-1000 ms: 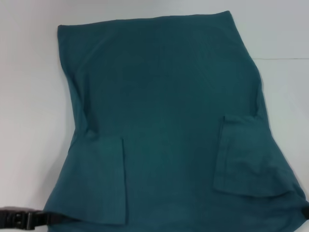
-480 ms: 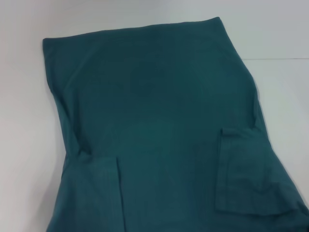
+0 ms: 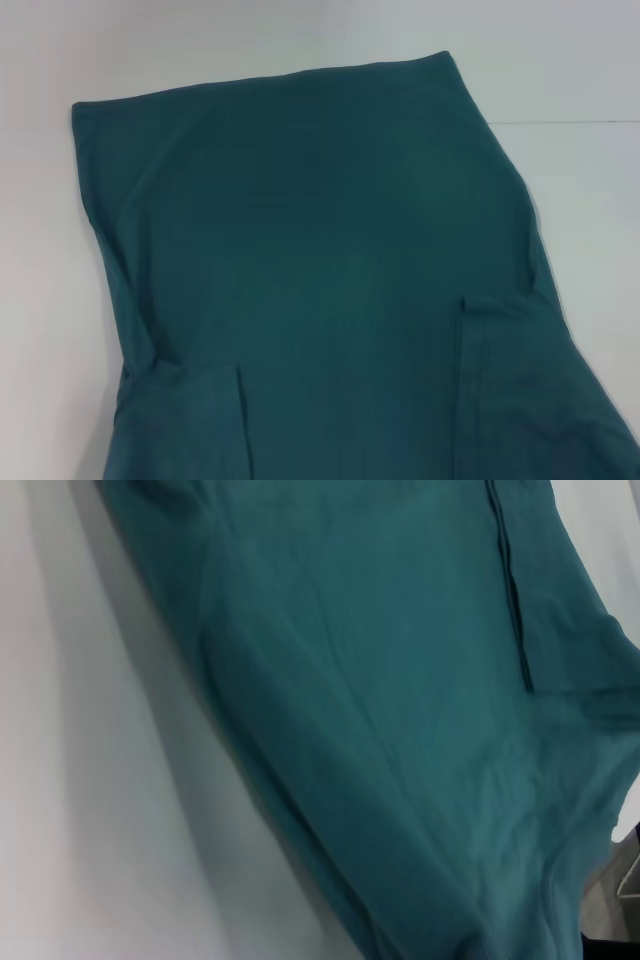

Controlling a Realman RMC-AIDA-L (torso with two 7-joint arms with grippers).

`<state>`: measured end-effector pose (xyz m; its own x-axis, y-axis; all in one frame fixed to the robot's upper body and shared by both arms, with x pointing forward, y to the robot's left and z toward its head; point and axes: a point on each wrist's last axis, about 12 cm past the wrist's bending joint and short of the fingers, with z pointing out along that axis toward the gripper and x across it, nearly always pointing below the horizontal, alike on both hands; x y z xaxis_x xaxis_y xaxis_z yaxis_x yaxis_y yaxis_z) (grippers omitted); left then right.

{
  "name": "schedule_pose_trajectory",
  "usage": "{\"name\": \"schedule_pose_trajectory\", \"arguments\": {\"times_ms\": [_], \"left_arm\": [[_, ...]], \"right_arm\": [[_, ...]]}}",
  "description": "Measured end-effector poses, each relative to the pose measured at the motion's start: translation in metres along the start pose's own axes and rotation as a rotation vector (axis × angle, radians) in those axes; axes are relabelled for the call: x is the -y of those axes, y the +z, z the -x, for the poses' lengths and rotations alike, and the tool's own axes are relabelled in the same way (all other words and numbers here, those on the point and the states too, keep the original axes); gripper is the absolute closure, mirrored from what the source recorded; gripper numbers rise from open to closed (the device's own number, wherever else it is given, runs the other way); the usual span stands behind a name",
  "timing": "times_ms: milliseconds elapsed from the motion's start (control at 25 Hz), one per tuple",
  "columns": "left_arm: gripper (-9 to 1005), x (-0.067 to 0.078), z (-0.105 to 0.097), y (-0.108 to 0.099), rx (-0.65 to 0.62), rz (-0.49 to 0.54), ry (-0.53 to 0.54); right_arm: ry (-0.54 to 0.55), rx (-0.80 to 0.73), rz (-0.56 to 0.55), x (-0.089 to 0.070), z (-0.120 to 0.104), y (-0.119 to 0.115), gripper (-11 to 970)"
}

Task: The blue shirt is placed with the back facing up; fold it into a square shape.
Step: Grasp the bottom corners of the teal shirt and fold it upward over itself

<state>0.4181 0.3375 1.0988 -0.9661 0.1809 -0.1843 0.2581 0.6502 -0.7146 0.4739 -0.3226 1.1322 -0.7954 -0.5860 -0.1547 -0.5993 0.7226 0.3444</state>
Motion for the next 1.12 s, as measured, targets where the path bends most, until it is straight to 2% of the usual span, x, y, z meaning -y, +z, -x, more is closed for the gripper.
{"name": "schedule_pose_trajectory", "arguments": {"times_ms": [200, 440, 680, 880, 1120], "left_arm": [[973, 0.001, 0.012, -0.012, 0.019, 0.02, 0.01], [973, 0.008, 0.042, -0.037, 0.106, 0.028, 0.055], [972, 0.017, 0.09, -0.054, 0.179, 0.045, 0.139], [972, 0.022, 0.135, -0.052, 0.245, 0.104, 0.207], [972, 0.022, 0.175, -0.051, 0.335, 0.228, 0.285]], "right_arm": [[-0.036, 0.086, 0.017, 0.0, 0.002, -0.011, 884], [-0.083, 0.332, 0.016, 0.004, 0.016, -0.05, 884], [-0.062, 0.47, 0.012, 0.011, 0.052, -0.073, 884], [0.001, 0.542, -0.002, 0.018, 0.092, -0.072, 885], [0.088, 0.611, -0.113, 0.034, 0.132, -0.066, 885]]}}
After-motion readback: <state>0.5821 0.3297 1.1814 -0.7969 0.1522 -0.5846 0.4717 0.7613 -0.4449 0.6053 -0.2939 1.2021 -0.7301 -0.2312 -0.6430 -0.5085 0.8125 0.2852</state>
